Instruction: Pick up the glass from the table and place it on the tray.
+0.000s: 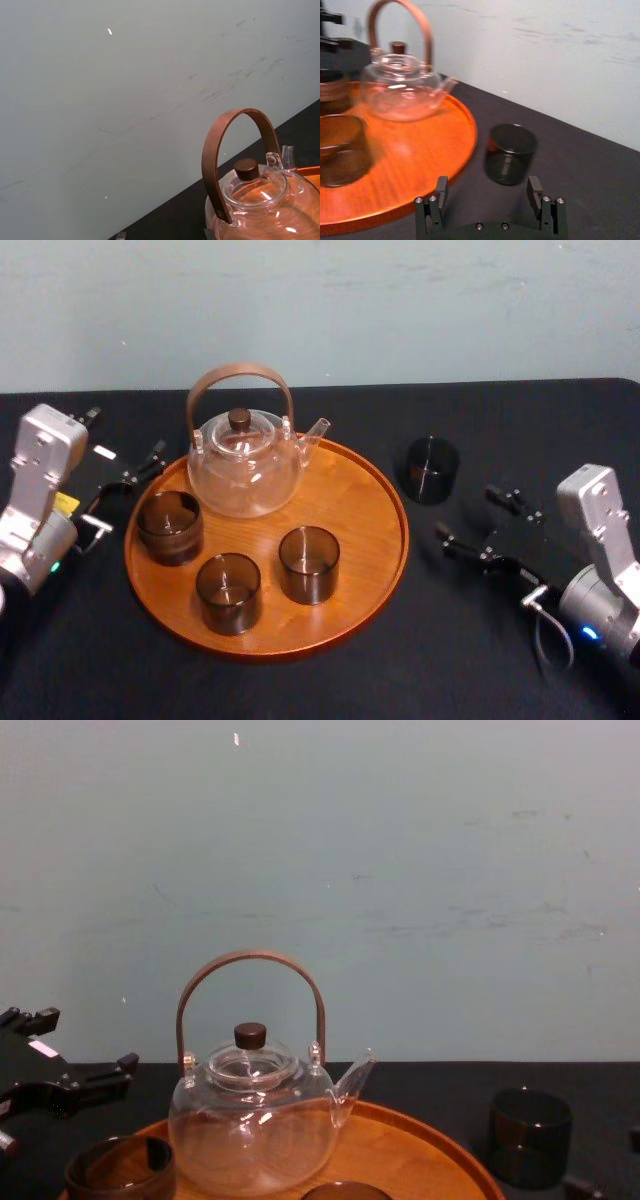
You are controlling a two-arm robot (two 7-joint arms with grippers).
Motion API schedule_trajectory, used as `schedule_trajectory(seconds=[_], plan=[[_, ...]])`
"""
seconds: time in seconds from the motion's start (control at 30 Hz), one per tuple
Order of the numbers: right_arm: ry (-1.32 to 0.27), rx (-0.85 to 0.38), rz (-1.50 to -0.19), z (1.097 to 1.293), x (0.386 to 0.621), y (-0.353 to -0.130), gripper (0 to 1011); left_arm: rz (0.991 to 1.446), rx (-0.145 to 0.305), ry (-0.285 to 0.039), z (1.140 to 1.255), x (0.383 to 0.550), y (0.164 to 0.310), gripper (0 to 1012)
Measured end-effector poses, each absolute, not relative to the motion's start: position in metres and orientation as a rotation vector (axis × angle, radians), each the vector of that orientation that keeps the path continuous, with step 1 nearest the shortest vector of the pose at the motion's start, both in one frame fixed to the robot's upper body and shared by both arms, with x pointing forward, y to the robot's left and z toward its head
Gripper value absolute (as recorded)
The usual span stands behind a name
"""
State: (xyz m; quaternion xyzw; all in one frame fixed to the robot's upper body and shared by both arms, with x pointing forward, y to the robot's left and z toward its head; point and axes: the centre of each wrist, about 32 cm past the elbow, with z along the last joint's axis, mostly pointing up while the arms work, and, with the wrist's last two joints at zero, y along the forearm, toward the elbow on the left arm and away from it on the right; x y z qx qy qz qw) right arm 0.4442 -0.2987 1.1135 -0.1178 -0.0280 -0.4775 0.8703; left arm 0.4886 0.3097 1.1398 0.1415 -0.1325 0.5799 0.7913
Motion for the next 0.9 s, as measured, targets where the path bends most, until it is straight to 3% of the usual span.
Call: schedule_trajectory(seconds=[0.5, 0.9], plan=[[-0.063, -0.286, -1.105, 1.111, 0.470, -0.317, 1002, 1.248, 0.304, -0.285, 1.140, 0.489, 0.310, 1001], [-0.029, -0.306, -1.052, 1.117, 0.494, -0.310, 1002, 1.248, 0.305, -0.285, 1.140, 0.489, 0.310, 1001]])
